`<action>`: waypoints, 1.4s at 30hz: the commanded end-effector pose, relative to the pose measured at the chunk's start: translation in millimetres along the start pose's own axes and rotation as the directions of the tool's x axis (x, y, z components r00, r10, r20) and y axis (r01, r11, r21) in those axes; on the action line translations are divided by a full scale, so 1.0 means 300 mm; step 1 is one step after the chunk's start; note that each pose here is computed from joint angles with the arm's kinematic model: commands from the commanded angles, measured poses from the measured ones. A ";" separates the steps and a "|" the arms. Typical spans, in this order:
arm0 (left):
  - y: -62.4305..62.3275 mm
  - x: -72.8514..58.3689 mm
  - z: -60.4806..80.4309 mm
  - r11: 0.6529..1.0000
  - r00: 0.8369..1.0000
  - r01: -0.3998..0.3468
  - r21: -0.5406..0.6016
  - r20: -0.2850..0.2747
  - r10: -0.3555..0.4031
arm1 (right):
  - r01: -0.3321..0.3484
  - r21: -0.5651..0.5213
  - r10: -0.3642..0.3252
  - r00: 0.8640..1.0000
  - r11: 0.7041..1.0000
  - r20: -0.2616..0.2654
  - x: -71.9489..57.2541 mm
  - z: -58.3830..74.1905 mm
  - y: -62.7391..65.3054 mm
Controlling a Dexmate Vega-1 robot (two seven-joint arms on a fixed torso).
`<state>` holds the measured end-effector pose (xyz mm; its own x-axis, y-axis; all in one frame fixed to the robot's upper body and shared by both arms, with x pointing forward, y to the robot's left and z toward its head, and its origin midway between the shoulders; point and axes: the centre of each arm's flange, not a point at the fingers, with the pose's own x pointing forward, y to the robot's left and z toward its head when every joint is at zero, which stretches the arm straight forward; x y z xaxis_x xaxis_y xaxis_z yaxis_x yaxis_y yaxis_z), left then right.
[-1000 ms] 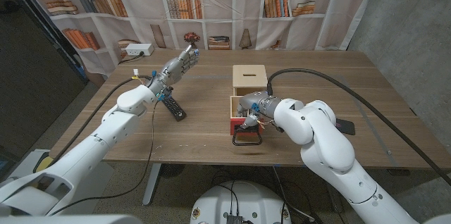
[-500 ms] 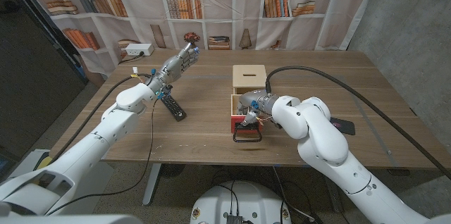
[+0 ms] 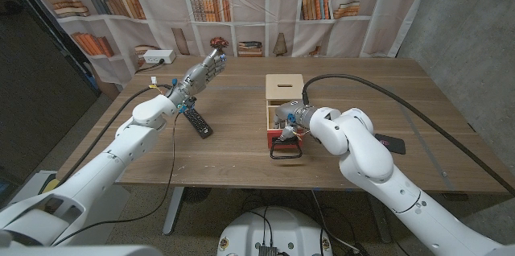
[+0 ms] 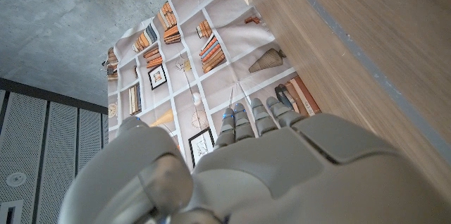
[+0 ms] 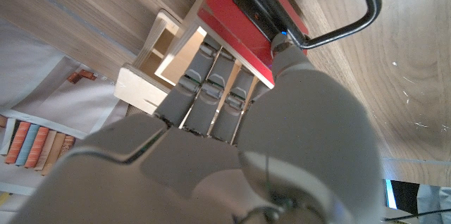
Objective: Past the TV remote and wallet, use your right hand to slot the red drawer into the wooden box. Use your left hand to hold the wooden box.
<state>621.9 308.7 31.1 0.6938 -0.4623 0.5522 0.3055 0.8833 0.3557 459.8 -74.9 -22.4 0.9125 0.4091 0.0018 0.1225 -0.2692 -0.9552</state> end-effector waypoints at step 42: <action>-0.013 0.006 -0.022 1.000 0.999 -0.024 -0.008 -0.023 0.024 | -0.021 -0.014 0.021 1.000 1.000 0.006 0.054 -0.091 -0.031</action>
<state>624.2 305.3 25.3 0.7115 -0.4405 0.5475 0.2966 0.8946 0.3343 479.2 -87.5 -8.0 0.9139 0.4047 -0.0325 0.1027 -0.3078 -0.9459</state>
